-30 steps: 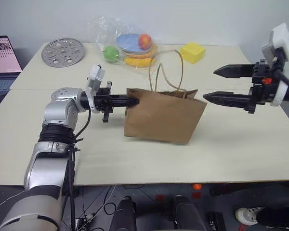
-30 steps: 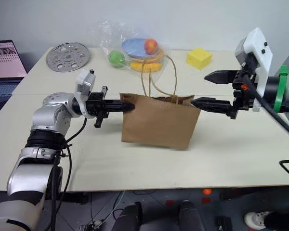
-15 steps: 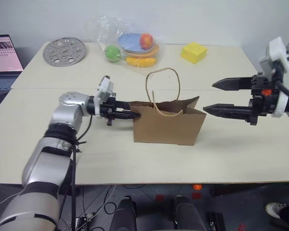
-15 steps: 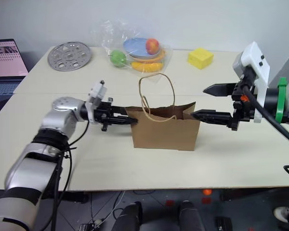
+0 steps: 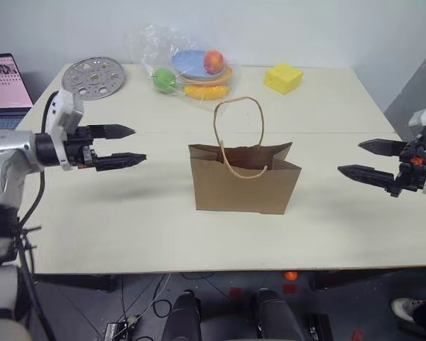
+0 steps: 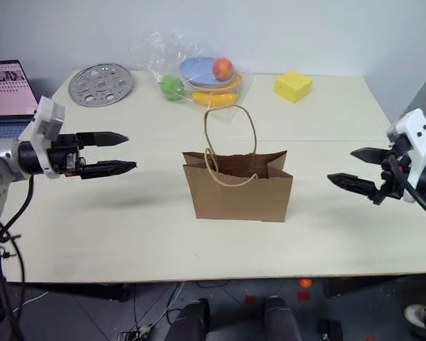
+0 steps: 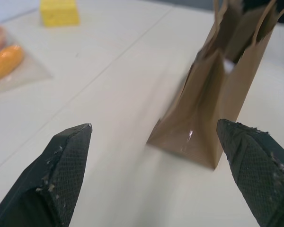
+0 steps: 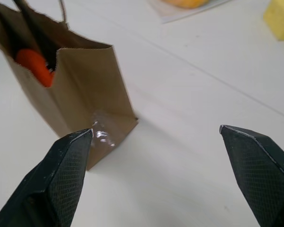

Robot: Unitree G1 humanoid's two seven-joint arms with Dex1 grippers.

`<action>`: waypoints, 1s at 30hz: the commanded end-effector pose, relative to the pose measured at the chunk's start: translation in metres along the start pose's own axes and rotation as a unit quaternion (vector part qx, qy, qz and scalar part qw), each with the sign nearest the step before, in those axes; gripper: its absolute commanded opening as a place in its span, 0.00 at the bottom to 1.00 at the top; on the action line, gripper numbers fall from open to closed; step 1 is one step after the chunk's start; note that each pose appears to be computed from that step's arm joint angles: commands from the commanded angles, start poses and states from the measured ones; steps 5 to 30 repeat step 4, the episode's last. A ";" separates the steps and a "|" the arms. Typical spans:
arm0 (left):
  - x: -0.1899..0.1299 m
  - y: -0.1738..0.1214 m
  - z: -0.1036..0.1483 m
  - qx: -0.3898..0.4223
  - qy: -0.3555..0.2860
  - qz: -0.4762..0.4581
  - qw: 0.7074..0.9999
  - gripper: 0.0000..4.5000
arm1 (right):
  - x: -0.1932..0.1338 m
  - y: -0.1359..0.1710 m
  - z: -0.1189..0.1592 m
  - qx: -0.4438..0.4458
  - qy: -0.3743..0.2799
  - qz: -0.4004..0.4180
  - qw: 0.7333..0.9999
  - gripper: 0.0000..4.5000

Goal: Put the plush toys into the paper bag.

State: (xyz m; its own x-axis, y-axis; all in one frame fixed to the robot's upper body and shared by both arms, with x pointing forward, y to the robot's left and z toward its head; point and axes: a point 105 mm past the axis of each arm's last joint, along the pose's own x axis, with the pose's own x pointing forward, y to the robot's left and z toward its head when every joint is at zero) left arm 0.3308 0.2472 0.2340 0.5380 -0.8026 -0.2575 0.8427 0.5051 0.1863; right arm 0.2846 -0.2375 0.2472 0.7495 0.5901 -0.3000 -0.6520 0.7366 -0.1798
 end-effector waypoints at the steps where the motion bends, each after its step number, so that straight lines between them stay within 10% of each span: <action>1: -0.007 -0.003 0.028 0.035 -0.034 0.027 0.998 1.00 | -0.003 -0.003 0.008 -0.022 -0.024 -0.008 0.999 1.00; 30: -0.006 -0.002 0.031 0.050 -0.036 0.044 0.997 1.00 | 0.002 -0.004 0.006 -0.015 -0.027 0.000 1.000 1.00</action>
